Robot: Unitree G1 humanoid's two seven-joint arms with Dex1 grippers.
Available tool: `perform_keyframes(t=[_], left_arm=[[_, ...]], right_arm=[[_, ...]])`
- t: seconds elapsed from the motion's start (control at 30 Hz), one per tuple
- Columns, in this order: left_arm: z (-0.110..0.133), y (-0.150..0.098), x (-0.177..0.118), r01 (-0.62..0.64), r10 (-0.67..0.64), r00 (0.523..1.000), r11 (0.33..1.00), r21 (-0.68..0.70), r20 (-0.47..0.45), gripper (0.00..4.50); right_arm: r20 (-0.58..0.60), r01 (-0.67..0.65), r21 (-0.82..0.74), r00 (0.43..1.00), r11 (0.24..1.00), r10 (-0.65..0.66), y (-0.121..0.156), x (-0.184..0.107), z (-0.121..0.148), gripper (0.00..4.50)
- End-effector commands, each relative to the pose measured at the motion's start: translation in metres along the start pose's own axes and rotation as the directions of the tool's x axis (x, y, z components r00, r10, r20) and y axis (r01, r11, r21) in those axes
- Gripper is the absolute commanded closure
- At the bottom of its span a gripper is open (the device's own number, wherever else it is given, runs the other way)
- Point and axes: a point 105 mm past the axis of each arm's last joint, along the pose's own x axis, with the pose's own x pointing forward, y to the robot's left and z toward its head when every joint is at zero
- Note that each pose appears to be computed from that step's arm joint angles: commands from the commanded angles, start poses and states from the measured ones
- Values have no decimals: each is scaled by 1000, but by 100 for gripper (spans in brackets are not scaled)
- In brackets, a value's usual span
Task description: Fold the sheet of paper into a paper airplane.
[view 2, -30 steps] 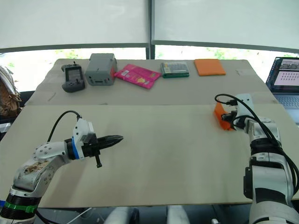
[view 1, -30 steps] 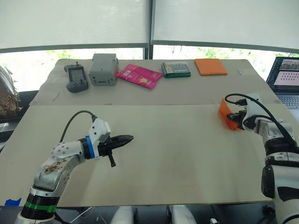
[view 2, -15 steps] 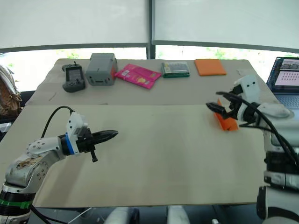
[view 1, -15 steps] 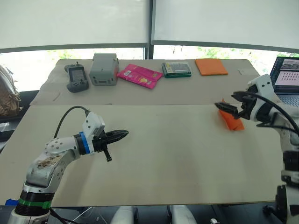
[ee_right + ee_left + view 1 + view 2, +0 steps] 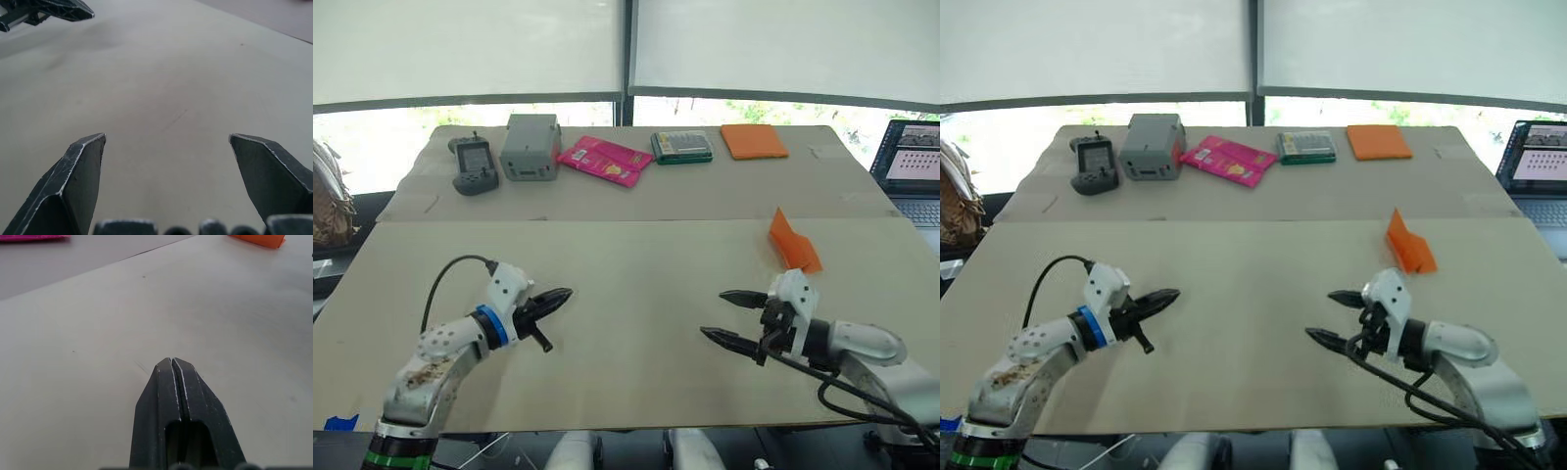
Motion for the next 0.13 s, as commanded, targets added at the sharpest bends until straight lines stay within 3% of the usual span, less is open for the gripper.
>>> perform_keyframes(t=[0.03,0.13], left_arm=[[6,-6,-2,-17,15,999,999,44,39,450],[-2,-15,-2,31,-32,999,999,21,22,450]], right_arm=[[9,15,-53,1000,998,-15,-1,3,-5,5],[13,23,-58,1000,998,-22,-2,5,-9,5]])
